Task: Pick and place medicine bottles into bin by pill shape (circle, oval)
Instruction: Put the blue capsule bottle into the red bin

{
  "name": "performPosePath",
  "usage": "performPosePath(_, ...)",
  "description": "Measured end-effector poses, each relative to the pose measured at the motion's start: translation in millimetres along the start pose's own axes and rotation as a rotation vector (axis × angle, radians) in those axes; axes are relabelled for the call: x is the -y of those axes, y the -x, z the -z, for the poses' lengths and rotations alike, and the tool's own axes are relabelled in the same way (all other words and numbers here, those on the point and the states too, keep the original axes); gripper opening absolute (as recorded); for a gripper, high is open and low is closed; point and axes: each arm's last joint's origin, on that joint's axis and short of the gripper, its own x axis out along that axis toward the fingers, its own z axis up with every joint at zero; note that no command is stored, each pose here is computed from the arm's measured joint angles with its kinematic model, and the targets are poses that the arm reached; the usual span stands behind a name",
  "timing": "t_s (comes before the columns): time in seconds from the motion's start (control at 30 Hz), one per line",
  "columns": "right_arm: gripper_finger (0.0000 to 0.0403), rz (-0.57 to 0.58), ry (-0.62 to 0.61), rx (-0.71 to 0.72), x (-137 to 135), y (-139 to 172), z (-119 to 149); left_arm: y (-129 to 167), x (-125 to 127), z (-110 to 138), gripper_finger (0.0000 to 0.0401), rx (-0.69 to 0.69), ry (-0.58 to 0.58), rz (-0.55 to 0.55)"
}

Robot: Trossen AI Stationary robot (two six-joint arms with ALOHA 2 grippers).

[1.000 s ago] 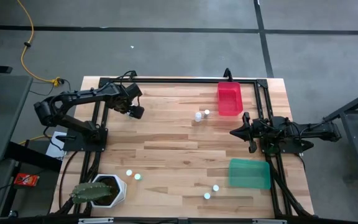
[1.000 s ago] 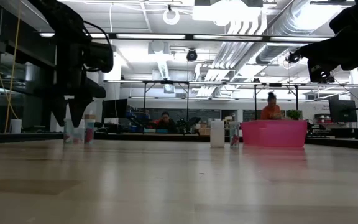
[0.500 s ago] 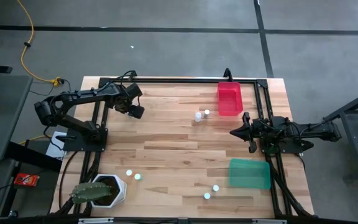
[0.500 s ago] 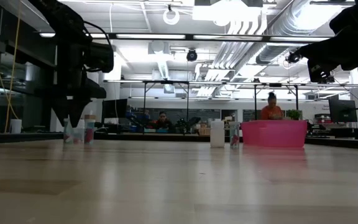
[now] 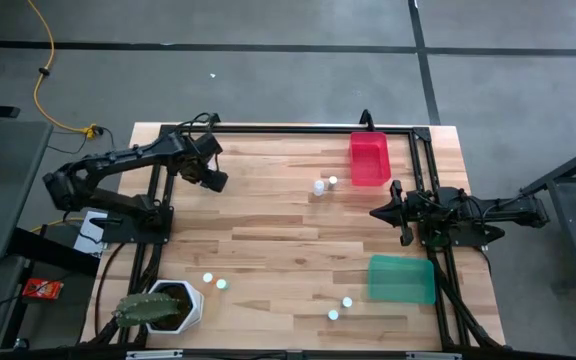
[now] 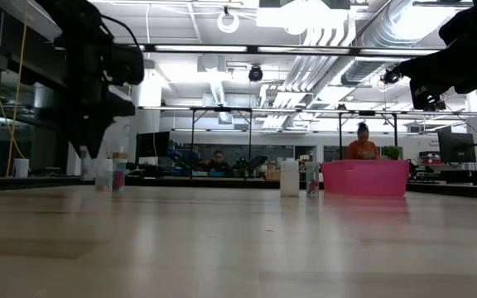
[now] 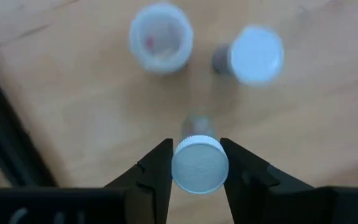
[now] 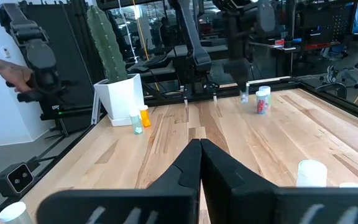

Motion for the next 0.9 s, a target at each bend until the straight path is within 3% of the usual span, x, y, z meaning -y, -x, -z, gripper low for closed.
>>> performPosePath(0.2, 0.0000, 0.000, 0.000, 0.000, 0.0, 0.0, -0.1, 36.8, -11.8, 27.6, 0.0100, 0.064, 0.016, 0.117)
performPosePath(0.47, 0.0000, 0.000, 0.000, 0.000, 0.0, 0.0, 0.0, 86.4, -13.9, 58.3, 0.0104, 0.348, 0.044, 0.499)
performPosePath(0.7, 0.0000, 0.000, 0.000, 0.000, 0.0, 0.0, -0.1, 113.0, 12.4, 55.1, 0.0103, 0.523, -0.060, 0.827)
performPosePath(0.9, 0.0000, 0.027, -0.022, 0.063, 0.3, 0.1, -5.6, 107.6, 50.5, 44.5, 0.0103, 0.529, -0.218, 0.913)
